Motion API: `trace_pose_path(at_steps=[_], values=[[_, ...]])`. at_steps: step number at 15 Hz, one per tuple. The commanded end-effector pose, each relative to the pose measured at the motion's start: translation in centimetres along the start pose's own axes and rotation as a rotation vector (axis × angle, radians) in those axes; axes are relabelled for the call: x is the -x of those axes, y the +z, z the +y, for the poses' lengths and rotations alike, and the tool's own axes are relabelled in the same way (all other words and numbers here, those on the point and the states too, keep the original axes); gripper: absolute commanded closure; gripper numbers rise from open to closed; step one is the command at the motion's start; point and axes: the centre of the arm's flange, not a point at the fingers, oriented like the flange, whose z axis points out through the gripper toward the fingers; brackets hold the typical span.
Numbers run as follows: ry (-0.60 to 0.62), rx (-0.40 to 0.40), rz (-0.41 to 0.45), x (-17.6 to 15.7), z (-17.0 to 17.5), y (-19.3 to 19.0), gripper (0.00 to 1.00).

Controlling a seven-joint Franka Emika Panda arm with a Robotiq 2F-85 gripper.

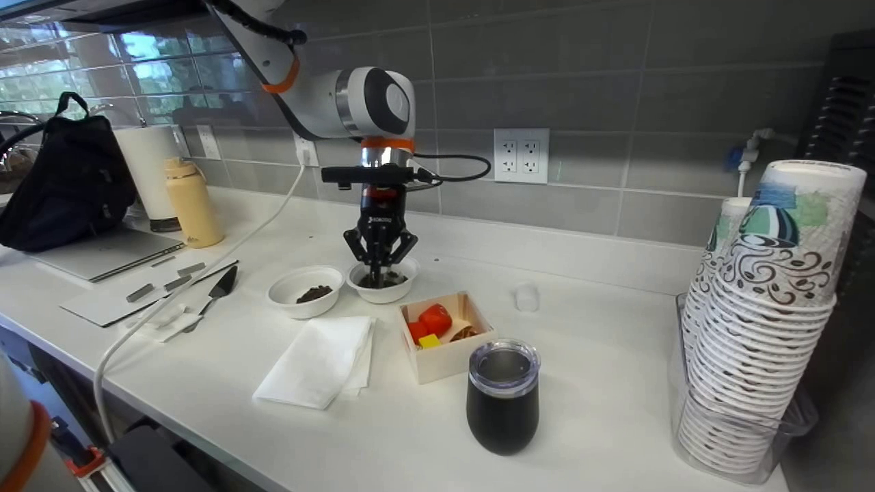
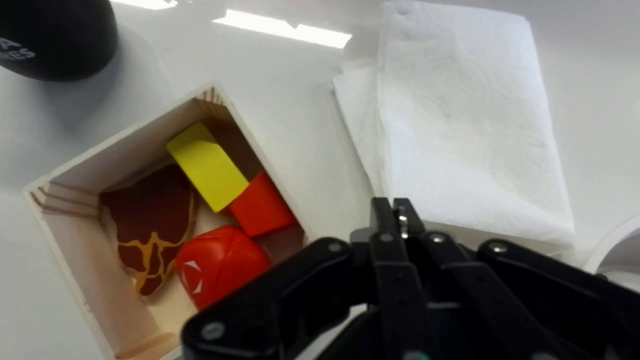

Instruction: Use the silver spoon to stir the contents in the white bowl on the right.

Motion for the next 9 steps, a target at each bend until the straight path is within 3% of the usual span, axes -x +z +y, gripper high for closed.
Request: trace_pose_path(at_steps=[1,5,7,9], values=[[-0.052,-0.129,-0.019,0.3,-0.7,-0.8,0.99],[-0.076,-0.205,-0.012,-0.1,-1.9,-0.7,0.99],[-0.069,-0.198,0.008,-0.3,-2.2,-0.6,0.99],[-0.045,-0.124,0.048,-0.3,-2.2,-0.9,0.99]])
